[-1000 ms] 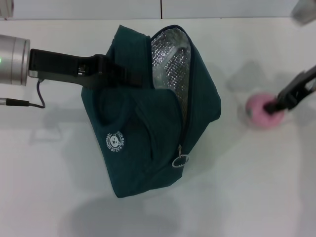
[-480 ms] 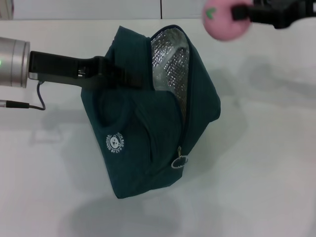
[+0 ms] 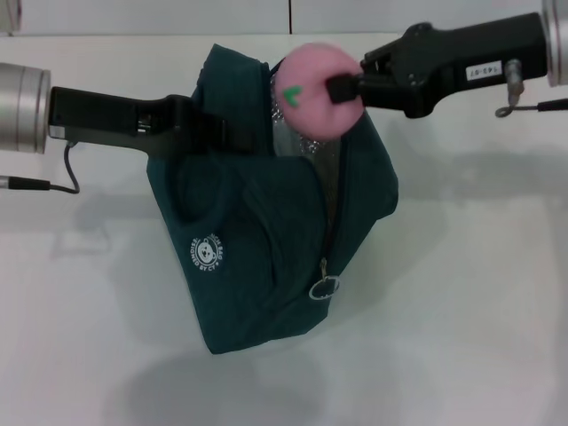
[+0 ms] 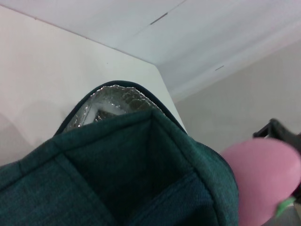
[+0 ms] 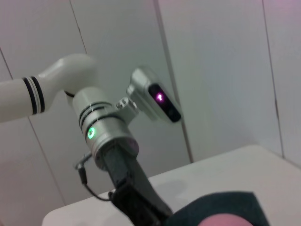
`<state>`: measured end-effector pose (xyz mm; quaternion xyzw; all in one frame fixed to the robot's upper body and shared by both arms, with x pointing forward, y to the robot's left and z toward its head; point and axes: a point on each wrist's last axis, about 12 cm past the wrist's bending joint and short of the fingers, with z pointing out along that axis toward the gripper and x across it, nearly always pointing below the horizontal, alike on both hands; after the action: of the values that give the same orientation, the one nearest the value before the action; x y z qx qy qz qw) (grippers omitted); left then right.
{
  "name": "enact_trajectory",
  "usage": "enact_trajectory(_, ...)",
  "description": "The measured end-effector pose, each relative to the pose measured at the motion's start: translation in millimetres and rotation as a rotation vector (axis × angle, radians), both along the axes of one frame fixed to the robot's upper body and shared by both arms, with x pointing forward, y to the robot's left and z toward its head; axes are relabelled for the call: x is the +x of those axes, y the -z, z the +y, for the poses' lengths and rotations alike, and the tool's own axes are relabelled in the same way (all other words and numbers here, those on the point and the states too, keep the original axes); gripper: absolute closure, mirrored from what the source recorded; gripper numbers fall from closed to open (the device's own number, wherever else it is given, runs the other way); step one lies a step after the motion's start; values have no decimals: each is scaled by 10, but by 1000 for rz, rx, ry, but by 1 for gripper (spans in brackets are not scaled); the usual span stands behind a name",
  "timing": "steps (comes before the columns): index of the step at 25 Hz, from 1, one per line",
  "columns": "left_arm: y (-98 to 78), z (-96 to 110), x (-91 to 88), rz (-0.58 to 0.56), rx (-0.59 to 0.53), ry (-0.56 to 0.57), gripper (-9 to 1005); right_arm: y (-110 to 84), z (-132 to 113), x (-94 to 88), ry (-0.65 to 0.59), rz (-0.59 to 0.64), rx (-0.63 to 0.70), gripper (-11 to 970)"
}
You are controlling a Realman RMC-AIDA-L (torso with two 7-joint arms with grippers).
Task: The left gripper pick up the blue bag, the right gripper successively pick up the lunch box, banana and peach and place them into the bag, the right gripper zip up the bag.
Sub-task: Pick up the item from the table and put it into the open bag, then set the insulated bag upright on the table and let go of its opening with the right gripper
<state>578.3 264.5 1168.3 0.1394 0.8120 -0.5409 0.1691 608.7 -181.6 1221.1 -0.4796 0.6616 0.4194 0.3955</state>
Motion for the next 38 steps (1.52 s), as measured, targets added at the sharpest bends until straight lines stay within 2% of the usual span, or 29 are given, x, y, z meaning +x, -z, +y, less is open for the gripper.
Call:
enact_trajectory(7,0,10,-1,-1,-2,-4,962,122,133,-48,-83,31,-71,902)
enact_trajectory(11,5,25,-6,-1,-6,-12,962,156,137,-42,-69,35,-106,896)
enact_trajectory(16,11,32,-11,2,-7,-15,962,166,125,-46,-68,40,-113,699)
enact_trajectory(23,10,35,-11,0,-6,-14,962,139,125,-47,-77,35,-122,553)
enact_trajectory(27,9,39,-10,-1,-7,-16,962,146,125,-53,-81,31,-179,469)
enact_trajectory(30,12,43,-12,-1,-7,-18,962,128,106,-63,-72,23,-192,269)
enact_trajectory(38,21,52,-18,0,-7,-21,962,-35,-155,28,67,-14,-101,237)
